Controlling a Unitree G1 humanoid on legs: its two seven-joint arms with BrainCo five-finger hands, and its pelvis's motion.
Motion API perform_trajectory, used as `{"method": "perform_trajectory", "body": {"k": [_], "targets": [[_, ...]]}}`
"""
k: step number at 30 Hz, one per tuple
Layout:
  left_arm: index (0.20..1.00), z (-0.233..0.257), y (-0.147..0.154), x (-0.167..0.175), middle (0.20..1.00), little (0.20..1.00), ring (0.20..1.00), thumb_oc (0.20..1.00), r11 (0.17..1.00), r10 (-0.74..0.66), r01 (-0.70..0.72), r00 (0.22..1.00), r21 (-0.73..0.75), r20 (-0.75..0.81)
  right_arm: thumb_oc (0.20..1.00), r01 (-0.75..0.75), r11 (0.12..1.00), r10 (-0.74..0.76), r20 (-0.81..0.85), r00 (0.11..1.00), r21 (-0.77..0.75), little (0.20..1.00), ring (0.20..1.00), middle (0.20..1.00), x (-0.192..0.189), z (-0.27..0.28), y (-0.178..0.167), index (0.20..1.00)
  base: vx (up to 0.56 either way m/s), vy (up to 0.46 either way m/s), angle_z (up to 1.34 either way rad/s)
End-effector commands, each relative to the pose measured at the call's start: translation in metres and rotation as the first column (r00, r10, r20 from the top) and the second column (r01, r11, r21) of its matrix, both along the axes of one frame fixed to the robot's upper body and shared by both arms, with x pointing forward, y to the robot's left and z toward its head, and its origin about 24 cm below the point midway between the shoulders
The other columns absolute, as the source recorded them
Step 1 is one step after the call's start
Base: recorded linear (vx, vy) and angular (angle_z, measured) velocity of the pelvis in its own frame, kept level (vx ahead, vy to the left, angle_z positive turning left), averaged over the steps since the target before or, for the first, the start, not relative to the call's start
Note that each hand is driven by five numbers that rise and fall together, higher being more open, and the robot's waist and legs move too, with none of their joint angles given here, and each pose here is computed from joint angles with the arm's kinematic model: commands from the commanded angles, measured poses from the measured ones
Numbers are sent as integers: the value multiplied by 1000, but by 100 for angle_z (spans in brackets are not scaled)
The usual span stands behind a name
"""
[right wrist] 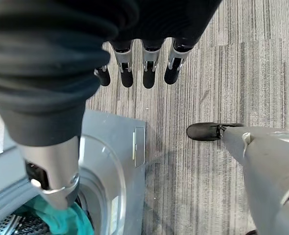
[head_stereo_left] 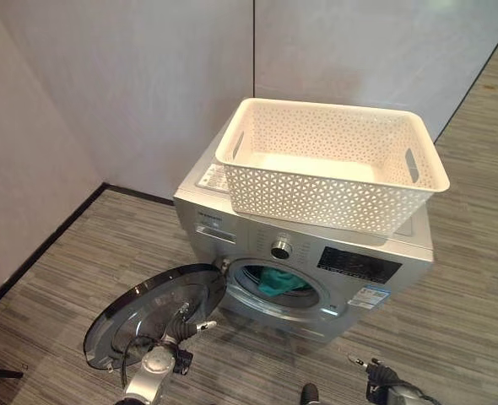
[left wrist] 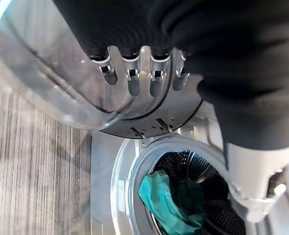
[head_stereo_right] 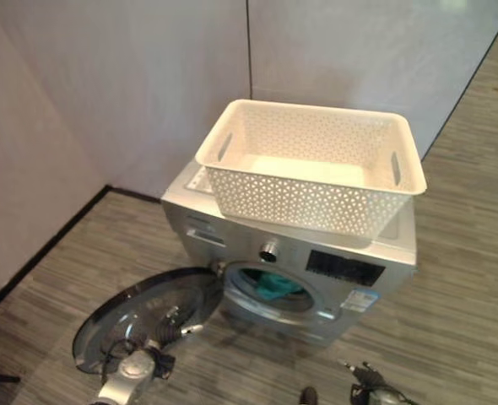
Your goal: Grab the laundry basket,head to the washer,open it,put in the laundry and shut it.
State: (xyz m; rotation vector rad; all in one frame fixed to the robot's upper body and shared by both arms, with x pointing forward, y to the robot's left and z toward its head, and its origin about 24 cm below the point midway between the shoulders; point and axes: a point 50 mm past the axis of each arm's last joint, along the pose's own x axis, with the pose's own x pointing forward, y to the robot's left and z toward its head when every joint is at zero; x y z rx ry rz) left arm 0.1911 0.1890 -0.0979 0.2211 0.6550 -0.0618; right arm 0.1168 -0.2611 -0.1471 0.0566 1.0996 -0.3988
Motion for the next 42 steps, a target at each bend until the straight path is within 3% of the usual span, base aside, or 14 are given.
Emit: {"method": "perform_trajectory", "body": {"k": [1,9,14,23,30,31,35,36,37,42], "targets": [[1000,27,5,30,1000,1000,1000,1000,1000,0,1,986,-5,166,1000,19,1000,-18,34,999,-19,1000,1000,1000,15,5,-1,1000,-131,239,-17],[1000,33,17,37,1000,1000,1000,1000,998,67,-70,978,6,196,1000,74,997,-73,-21,997,16,1000,1000,1000,1,-3,4,1000,-149,165,-42],[1000,29,25,25,1000,1000,1000,1000,993,116,-114,977,-21,181,1000,76,997,-74,-67,995,30,1000,1000,1000,-12,-8,8,1000,-122,-40,-31],[1000,44,12,39,1000,1000,1000,1000,998,35,-49,966,51,256,1000,-96,995,96,1,995,-26,1000,1000,1000,10,-1,12,1000,-240,-178,-1],[1000,69,35,44,1000,1000,1000,1000,984,125,-162,920,71,372,1000,-142,989,140,-32,990,-42,1000,1000,1000,5,-2,11,1000,-70,40,11],[1000,82,55,43,1000,1000,1000,1000,961,153,-238,883,141,443,1000,-131,991,129,-64,990,-34,1000,1000,1000,-6,-6,12,1000,124,139,-15],[1000,109,78,51,1000,1000,1000,1000,909,160,-344,808,234,567,1000,-76,997,75,-92,993,-1,1000,1000,1000,-29,-11,13,1000,160,181,-10],[1000,109,78,51,1000,1000,1000,1000,909,160,-344,808,234,567,1000,-76,997,75,-92,993,-1,1000,1000,1000,-29,-11,13,1000,132,173,13],[1000,133,95,54,1000,1000,1000,1000,867,158,-421,739,266,655,1000,-84,996,85,-97,992,16,1000,1000,1000,-31,-13,18,1000,111,169,6],[1000,186,131,71,1000,1000,1000,1000,815,116,-501,632,290,767,1000,-202,979,204,-55,977,35,1000,1000,1000,-12,-11,30,1000,53,153,-16]]}}
